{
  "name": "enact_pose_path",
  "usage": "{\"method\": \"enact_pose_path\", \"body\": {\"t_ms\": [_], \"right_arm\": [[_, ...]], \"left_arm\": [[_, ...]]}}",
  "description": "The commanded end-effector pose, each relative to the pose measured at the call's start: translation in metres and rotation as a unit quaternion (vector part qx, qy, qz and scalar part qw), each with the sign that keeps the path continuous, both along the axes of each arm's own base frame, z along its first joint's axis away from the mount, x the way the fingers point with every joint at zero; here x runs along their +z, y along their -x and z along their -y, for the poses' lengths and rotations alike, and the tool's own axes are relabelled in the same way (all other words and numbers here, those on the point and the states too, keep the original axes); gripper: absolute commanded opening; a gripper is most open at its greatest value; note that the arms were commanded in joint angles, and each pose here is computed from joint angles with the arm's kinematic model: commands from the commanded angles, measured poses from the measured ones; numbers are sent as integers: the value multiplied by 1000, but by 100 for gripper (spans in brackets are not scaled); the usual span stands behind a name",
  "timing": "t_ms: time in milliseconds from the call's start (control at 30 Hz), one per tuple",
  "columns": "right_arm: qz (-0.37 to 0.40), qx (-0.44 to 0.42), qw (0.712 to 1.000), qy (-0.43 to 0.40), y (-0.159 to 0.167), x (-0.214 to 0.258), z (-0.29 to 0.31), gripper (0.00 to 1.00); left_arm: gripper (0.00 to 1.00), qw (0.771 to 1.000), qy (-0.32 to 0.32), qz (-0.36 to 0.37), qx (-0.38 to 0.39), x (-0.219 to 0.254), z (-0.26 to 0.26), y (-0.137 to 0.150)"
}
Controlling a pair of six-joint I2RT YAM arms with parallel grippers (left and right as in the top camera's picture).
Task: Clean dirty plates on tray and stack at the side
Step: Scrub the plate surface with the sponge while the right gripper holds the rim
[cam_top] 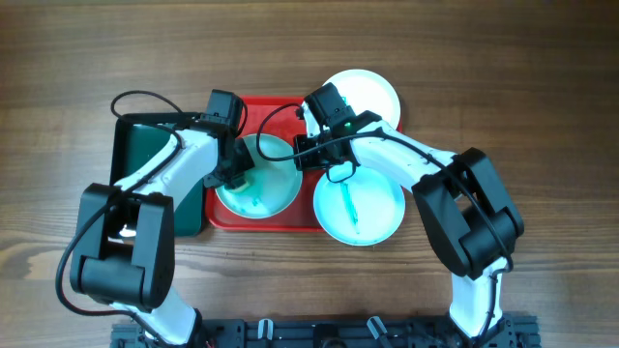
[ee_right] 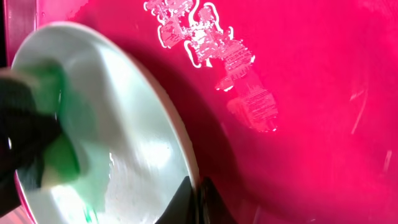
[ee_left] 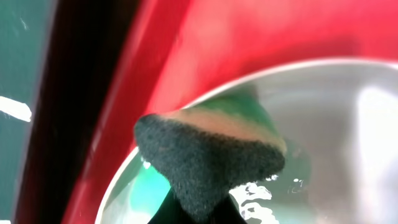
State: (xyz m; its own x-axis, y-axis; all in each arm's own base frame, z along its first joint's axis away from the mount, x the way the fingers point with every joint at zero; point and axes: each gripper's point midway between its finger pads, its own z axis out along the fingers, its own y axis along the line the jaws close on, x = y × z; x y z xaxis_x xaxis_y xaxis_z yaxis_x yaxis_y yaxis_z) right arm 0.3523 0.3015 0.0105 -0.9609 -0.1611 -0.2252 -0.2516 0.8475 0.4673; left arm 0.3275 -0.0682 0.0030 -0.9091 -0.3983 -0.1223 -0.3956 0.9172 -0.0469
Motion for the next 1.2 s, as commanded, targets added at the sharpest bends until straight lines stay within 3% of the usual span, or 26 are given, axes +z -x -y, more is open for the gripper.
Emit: {"method": "enact_pose_path", "body": {"t_ms": [0, 100, 233, 300, 367, 467, 567, 667, 767, 833, 933, 1067, 1167], "right_arm": [[-8, -13, 1000, -9, -5, 0, 1, 4], [-13, -4, 999, -30, -3, 5, -6, 4], [-17, -1, 999, -36, -1, 6, -7, 4], [-19, -4, 999, -36, -1, 6, -7, 4], [-19, -4, 999, -36, -1, 6, -7, 4], [-19, -4, 999, -36, -1, 5, -7, 4], [-19, -4, 999, -35, -1, 6, -7, 4], [-19, -3, 999, -34, -1, 5, -7, 4], [-19, -3, 999, -32, -1, 5, -6, 5], [-19, -2, 999, -31, 0, 4, -6, 4], [-19, -2, 999, -31, 0, 4, -6, 4], [-21, -2, 999, -31, 0, 4, -5, 4], [-23, -1, 999, -29, 1, 4, -5, 4]], "left_arm": [[4, 984, 115, -74, -113, -4, 49, 41], [4, 968, 140, -88, -189, -1, 70, 57], [4, 963, 138, -54, -226, -1, 89, 48], [4, 976, 65, -12, -206, -6, 74, 24], [4, 991, -42, 31, -124, -4, 37, 0], [4, 982, -160, 97, -30, 10, -9, -27], [4, 971, -205, 117, 31, 19, -33, -31], [4, 980, -173, 85, 47, 10, -27, -17], [4, 999, -21, 5, -37, -7, 31, 10], [4, 991, 64, -20, -112, -6, 66, 23], [4, 954, 198, -34, -224, 7, 114, 41], [4, 957, 185, 20, -224, 9, 113, 15], [4, 972, 122, 80, -182, 8, 91, -21]]}}
